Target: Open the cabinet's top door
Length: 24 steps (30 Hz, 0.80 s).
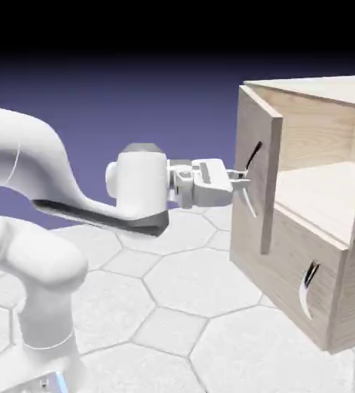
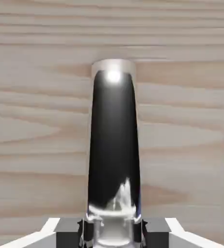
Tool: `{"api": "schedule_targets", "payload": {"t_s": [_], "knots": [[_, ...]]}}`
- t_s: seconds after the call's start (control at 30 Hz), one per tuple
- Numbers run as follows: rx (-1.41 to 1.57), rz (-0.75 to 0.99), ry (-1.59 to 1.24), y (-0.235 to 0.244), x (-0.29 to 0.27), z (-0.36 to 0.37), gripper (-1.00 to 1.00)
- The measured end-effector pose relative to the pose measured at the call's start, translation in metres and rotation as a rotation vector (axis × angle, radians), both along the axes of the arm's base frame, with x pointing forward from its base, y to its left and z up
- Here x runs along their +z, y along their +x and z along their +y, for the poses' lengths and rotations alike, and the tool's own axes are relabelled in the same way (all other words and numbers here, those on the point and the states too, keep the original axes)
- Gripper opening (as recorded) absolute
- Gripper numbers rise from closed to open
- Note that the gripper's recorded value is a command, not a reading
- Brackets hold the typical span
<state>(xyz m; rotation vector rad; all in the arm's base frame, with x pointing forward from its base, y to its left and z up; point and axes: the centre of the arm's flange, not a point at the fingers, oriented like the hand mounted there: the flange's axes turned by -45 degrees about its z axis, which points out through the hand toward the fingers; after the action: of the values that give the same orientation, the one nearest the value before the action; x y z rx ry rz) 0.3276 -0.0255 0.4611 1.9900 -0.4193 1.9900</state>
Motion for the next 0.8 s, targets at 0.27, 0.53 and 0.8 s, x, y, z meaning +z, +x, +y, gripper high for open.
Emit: {"api": "schedule_targets", "payload": {"t_s": [0.27,0.53,0.8], "knots": [[-0.095,-0.001,0.002,-0.029,0.0,0.03,-1.0],[-0.207,-0.002,0.002,-0.059,0.0,0.069,-1.0],[-0.325,-0.002,0.002,-0.085,0.0,0.113,-1.0]]}}
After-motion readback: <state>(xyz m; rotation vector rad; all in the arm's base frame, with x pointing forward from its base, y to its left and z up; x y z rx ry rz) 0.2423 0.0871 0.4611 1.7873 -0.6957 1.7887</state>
